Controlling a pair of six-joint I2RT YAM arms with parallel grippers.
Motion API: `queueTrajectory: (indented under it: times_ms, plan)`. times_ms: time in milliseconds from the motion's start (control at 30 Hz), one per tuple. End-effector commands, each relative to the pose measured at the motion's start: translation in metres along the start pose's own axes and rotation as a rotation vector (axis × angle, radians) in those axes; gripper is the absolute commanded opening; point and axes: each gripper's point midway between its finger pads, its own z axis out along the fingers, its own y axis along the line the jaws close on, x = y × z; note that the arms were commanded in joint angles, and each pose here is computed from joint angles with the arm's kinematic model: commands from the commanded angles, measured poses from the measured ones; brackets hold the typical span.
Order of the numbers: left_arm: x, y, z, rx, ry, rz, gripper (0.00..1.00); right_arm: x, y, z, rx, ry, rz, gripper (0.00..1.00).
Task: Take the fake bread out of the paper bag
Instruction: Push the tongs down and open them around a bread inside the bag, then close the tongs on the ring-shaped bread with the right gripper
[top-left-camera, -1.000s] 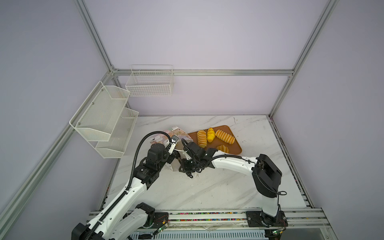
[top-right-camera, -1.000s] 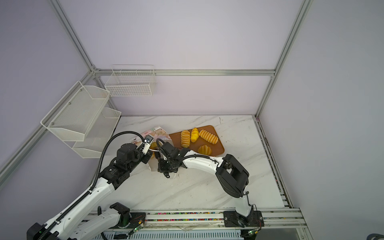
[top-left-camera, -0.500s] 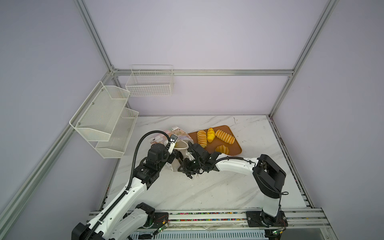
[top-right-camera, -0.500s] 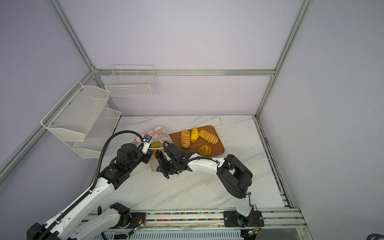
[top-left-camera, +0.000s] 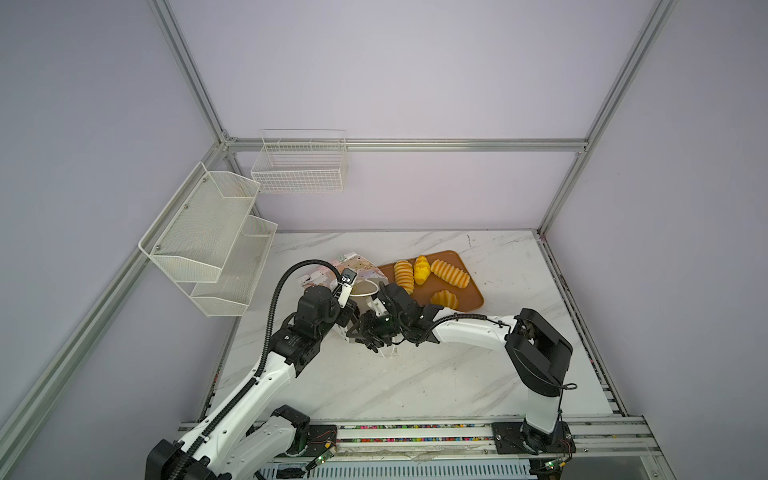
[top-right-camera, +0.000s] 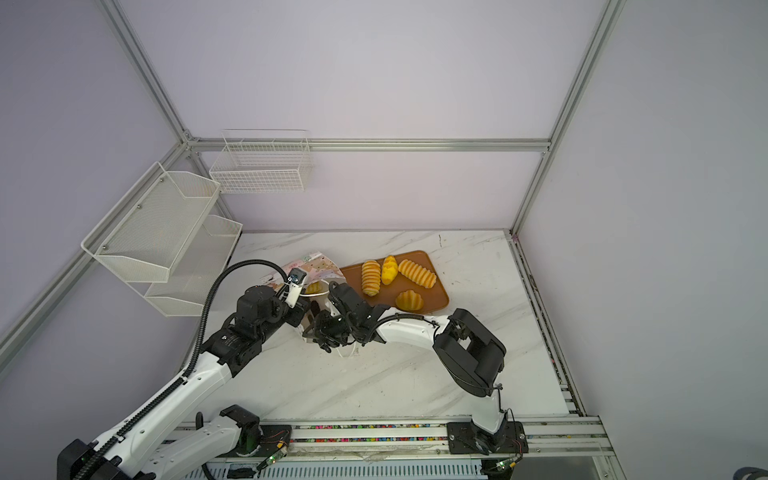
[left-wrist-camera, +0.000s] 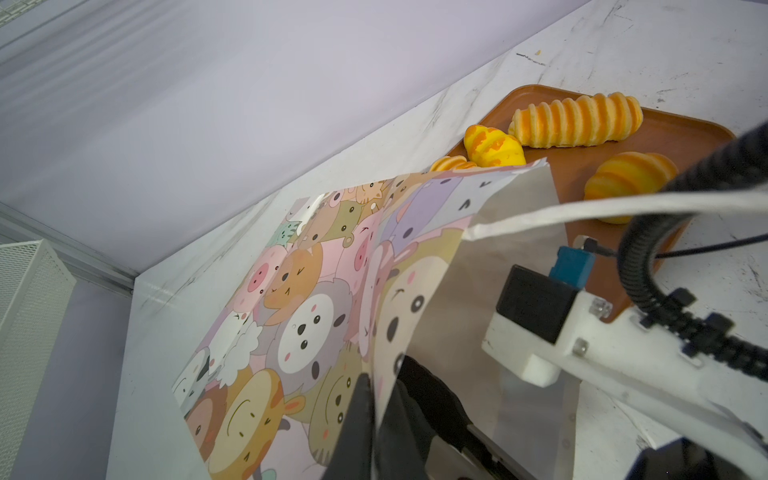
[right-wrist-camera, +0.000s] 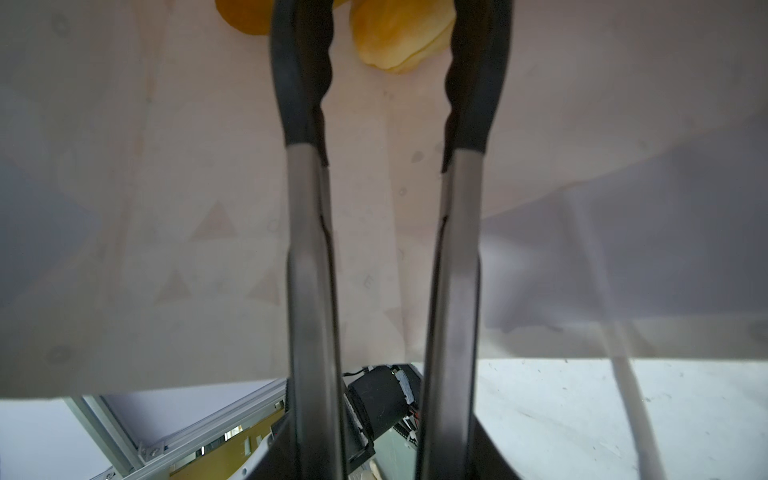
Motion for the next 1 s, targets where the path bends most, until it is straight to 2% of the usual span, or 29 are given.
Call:
queueTrajectory:
  times_ms: [0,367,967]
  plan:
    - [-0.014,-0.004,-0.001,0.023,-0.061,-0.039,0.00,-0.004,0.008,0.000,-0.044,-0.007,0.029,0.41]
    - [-0.016,-0.003,-0.002,0.025,-0.067,-0.038,0.00,-0.001,-0.007,-0.003,-0.037,-0.023,0.086,0.41]
    - [-0.023,-0.006,-0.004,0.048,-0.086,-0.049,0.00,0.002,0.001,0.012,-0.101,0.046,0.129,0.41]
